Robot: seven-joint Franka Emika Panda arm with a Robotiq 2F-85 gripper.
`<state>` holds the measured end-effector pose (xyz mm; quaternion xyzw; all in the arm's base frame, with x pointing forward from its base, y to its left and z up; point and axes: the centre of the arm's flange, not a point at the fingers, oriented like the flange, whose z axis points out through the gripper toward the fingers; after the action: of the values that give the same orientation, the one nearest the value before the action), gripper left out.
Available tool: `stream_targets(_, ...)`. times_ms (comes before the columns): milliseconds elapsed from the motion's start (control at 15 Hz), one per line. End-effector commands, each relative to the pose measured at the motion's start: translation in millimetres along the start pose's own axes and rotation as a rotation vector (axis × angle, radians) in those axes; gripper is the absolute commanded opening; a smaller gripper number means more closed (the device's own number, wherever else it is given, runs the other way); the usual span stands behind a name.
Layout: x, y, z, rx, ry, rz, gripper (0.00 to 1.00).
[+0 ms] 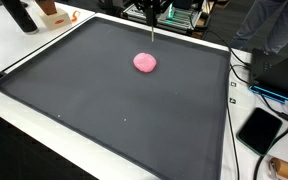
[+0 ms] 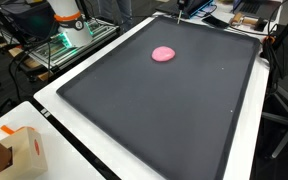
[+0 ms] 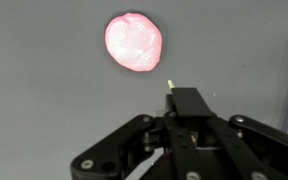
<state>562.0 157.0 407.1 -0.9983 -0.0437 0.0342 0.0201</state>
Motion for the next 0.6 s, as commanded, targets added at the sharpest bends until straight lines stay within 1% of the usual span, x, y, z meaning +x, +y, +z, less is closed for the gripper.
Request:
stream_targets(0,0,0,0,0.0,0.001,0.0,0.13)
stream_targets(333,0,0,-1,0.0,0.002,0.0,0.13)
stream_targets(400,0,0,-1,0.0,0.002,0.0,0.03)
stream_targets(467,1,-9,-2,-0.031,-0.006,-0.013,0.03)
stream_targets(533,3,-20,-1,-0.046,-0.018,-0.029,0.03)
